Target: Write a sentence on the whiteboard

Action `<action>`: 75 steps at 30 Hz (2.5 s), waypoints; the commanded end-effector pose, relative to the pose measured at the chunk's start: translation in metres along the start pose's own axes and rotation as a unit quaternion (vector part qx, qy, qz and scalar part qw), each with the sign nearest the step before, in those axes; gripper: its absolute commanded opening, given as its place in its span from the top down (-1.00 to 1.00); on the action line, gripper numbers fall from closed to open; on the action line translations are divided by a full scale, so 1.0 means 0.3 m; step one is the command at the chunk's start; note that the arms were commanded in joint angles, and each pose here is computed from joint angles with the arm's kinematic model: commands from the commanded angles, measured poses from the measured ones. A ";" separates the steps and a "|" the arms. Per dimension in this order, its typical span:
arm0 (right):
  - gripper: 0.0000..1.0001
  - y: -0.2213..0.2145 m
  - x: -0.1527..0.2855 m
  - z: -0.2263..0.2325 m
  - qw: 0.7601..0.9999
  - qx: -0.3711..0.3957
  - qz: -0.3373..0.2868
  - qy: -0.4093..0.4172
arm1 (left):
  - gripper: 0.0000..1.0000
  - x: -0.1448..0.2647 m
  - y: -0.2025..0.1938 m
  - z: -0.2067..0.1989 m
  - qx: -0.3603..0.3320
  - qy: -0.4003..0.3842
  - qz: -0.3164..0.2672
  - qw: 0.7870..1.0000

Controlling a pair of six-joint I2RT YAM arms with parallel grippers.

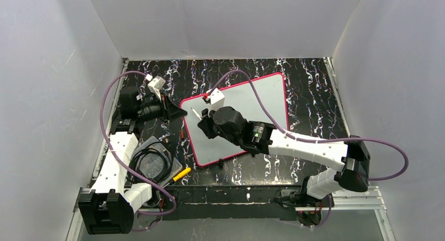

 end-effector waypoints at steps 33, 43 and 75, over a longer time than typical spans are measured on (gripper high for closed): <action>0.97 -0.051 -0.058 0.021 0.996 -0.007 0.081 -0.042 | 1.00 0.007 -0.019 -0.043 -0.067 -0.008 0.006 0.998; 0.97 -0.096 -0.048 0.017 0.993 -0.013 0.111 -0.040 | 1.00 0.010 -0.019 -0.044 -0.069 -0.003 0.005 0.998; 0.97 0.053 -0.059 0.063 0.999 0.014 -0.023 -0.040 | 1.00 0.007 -0.025 -0.043 -0.070 -0.003 0.010 0.997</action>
Point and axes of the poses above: each gripper's point midway between its finger pads, its own x axis back along the fingers, its own z axis along the line the jaws close on, y = z × x, the point moved 10 cm from there along x, back along the fingers, and after that the axes turned 4 degrees about -x, right-handed, at the moved point
